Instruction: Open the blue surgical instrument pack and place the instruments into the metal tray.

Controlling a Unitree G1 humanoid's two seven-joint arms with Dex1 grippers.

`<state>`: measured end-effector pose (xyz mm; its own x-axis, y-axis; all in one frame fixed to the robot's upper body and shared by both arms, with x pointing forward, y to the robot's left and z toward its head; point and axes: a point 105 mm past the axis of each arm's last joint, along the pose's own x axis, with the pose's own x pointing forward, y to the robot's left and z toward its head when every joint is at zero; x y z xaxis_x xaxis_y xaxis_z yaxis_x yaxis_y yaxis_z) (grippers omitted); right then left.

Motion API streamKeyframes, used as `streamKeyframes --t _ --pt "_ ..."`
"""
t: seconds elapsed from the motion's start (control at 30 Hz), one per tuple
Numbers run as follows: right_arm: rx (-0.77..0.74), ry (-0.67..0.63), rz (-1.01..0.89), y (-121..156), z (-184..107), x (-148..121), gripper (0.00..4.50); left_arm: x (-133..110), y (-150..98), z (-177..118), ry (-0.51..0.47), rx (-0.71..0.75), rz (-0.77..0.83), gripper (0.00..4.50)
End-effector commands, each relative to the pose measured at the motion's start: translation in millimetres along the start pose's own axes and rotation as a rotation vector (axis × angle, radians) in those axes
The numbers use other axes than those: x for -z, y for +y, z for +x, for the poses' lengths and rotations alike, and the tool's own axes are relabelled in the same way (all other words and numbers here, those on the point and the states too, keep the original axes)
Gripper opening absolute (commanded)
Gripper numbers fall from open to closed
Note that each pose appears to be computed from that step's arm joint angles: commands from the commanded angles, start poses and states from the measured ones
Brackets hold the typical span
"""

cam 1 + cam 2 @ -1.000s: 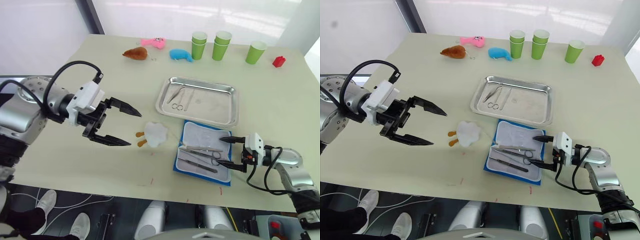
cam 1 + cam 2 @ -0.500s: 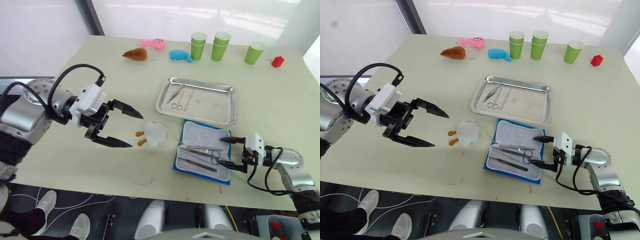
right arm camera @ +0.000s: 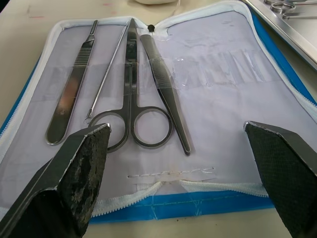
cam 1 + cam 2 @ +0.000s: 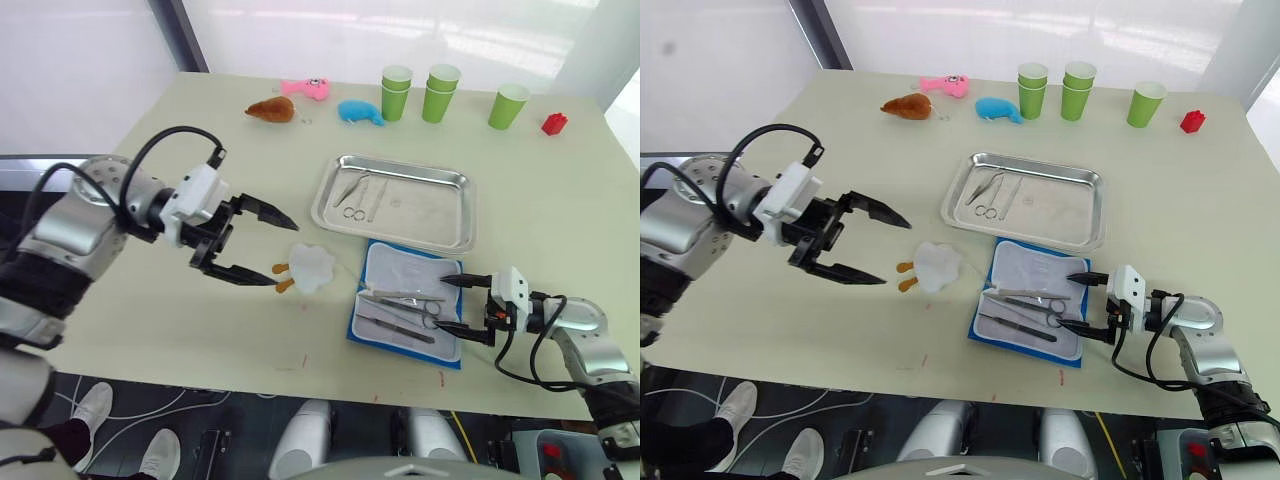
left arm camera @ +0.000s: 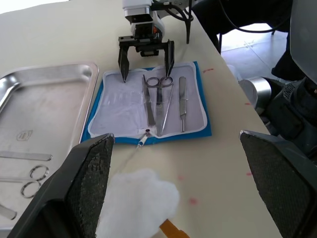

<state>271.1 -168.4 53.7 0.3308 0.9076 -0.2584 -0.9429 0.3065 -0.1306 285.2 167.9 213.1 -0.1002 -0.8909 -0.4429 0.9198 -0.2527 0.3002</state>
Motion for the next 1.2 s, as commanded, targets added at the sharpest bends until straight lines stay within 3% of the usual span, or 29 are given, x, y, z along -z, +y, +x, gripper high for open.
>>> streamKeyframes --t 0.03,0.3,0.47,0.57,0.63,0.67,1.03,1.2 --pt "-0.043 0.132 0.146 23 -3 43 4.5 0 4 2 0.023 0.041 0.049 4.33" --pt "-0.038 0.131 0.149 25 -1 44 4.5 18 26 30 0.089 0.066 0.084 4.33" --pt "-0.035 0.131 0.151 25 0 45 4.5 18 37 52 0.066 0.09 0.109 4.33" --pt "-0.031 0.13 0.152 26 -1 45 4.5 16 39 70 0.037 0.121 0.111 3.64" --pt "-0.029 0.13 0.152 26 -1 45 4.5 17 39 78 0.027 0.134 0.111 2.54" --pt "-0.027 0.13 0.153 27 -1 45 4.5 18 40 83 0.026 0.133 0.119 2.28" --pt "-0.025 0.126 0.157 30 1 46 4.5 39 20 143 0.01 0.145 0.047 2.28" --pt "-0.027 0.126 0.157 31 2 46 4.5 43 30 153 0.015 0.054 0.021 2.28"
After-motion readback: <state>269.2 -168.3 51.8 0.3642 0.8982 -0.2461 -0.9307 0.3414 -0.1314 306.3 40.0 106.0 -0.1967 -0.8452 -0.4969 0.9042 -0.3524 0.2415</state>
